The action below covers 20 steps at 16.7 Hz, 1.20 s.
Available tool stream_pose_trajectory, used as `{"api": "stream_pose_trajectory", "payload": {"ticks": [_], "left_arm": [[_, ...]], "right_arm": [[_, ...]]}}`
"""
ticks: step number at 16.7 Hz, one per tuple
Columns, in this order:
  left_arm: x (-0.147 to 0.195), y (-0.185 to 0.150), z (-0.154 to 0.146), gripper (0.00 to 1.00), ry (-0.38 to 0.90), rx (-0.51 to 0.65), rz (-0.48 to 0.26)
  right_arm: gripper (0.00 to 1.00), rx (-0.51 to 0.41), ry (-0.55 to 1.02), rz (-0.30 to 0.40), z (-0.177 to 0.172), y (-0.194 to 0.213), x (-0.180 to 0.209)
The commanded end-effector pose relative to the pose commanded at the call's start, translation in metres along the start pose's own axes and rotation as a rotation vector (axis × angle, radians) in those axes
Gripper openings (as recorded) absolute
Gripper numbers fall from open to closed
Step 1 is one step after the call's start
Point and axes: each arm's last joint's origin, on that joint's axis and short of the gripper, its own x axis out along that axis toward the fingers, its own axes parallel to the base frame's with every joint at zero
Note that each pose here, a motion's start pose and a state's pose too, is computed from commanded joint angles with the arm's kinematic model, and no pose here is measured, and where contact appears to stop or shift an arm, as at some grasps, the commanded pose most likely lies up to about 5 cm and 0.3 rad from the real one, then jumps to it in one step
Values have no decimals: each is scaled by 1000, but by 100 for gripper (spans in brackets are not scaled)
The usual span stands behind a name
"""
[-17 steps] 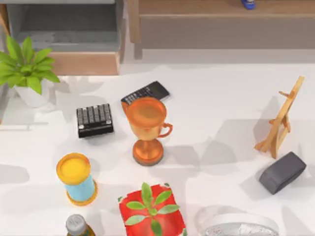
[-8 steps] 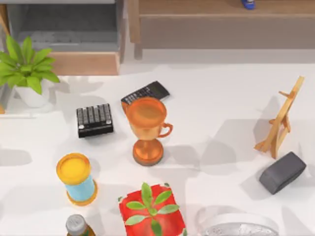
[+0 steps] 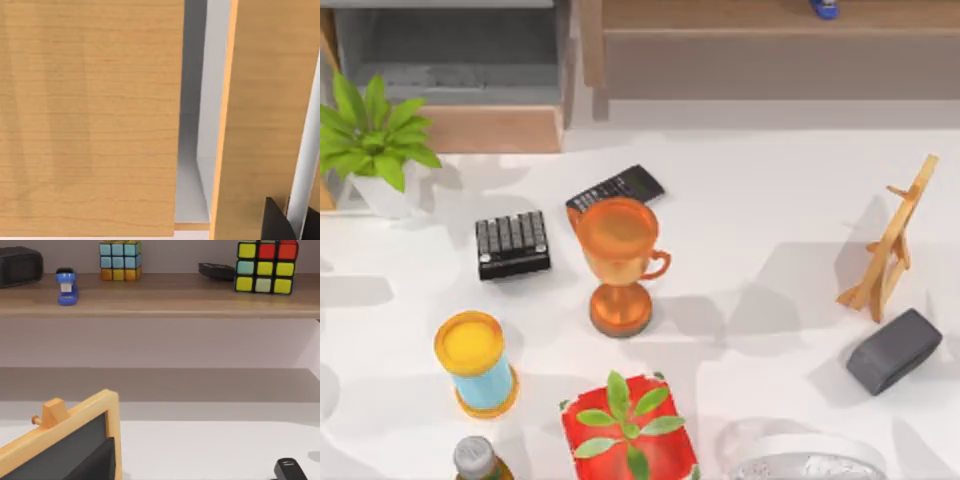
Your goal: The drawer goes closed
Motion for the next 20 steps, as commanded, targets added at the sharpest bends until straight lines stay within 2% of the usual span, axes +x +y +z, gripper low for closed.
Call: {"api": "stream_pose_trajectory", "payload": {"ticks": [3, 9, 16, 20], "left_arm": [[10, -1, -1, 0, 1, 1, -2], [58, 2, 0, 0, 0, 3, 2], [65, 0, -1, 0, 3, -2, -6], [95, 0, -2, 0, 1, 1, -5]], "right_arm": [[100, 0, 0, 0, 0, 0, 0], [100, 0, 0, 0, 0, 0, 0], [100, 0, 0, 0, 0, 0, 0], [100, 0, 0, 0, 0, 0, 0]]}}
